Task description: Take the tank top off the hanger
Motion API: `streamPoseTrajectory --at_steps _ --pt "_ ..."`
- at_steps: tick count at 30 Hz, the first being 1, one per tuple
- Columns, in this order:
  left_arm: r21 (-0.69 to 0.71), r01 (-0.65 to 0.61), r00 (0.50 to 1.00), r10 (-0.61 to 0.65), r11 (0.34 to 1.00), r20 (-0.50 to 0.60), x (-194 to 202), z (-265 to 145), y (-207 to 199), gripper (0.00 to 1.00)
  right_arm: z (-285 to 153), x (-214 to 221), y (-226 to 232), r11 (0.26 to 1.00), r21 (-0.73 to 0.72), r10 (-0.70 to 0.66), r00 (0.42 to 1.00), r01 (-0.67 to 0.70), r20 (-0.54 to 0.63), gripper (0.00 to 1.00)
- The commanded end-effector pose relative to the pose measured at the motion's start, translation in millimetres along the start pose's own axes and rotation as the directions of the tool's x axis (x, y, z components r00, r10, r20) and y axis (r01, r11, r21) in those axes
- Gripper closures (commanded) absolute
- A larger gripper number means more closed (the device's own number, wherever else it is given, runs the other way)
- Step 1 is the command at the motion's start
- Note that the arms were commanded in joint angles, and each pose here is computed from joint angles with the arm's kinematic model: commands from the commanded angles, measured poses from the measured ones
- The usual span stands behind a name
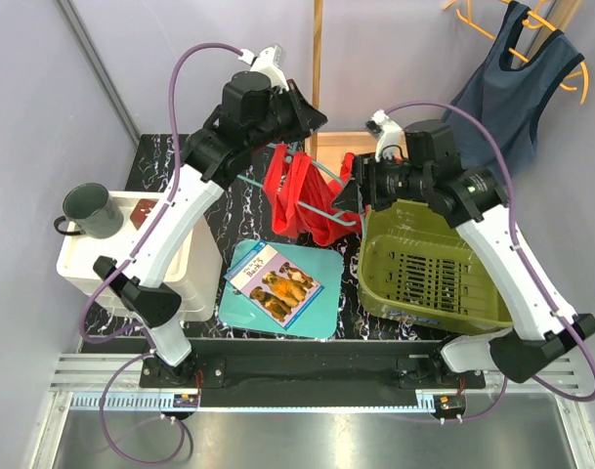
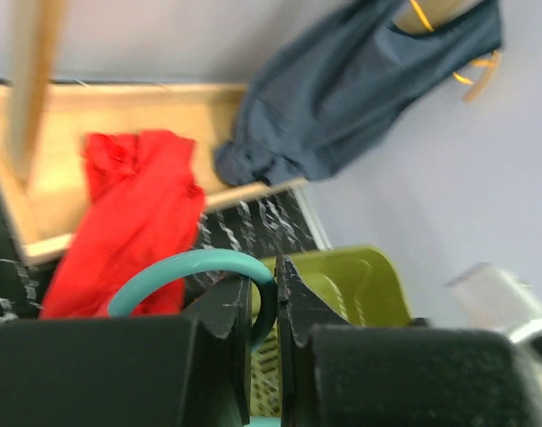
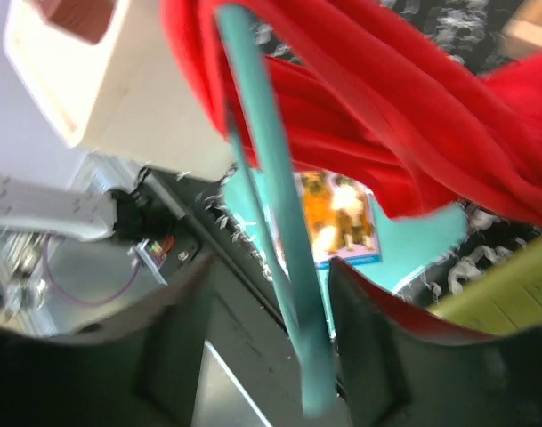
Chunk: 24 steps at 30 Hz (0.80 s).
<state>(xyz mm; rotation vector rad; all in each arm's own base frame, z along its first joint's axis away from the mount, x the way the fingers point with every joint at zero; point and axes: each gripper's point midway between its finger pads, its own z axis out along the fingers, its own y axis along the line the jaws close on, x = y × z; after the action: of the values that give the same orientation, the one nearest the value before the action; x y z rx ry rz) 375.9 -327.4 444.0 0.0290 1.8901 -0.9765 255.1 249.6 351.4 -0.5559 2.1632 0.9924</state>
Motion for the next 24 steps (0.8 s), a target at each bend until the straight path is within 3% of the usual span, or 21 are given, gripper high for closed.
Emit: streamPoseTrajectory --at_steps 1,6,14,24 --pt "-0.034 -0.093 0.971 0.099 0.995 0.218 -52.9 -42.0 -23.2 1.0 -35.1 -27.4 -9.2 0.97 0.189 0.12 0.977 -0.154 0.179 0.31" --pt "-0.14 -0.103 0.95 0.139 0.985 0.279 -56.0 -53.5 -15.9 1.0 -53.9 -58.5 6.2 0.964 0.173 0.148 0.949 -0.201 0.279 0.29" --pt "-0.196 -0.065 0.917 0.136 0.978 0.375 -63.2 -53.0 -12.6 1.0 -28.0 -84.4 48.6 0.992 0.059 0.093 0.957 -0.114 0.276 0.33" --pt "-0.186 -0.048 0.915 0.118 0.981 0.385 -61.9 -51.1 -16.1 1.0 22.5 -56.4 68.8 0.999 -0.031 0.018 0.981 -0.012 0.191 0.34"
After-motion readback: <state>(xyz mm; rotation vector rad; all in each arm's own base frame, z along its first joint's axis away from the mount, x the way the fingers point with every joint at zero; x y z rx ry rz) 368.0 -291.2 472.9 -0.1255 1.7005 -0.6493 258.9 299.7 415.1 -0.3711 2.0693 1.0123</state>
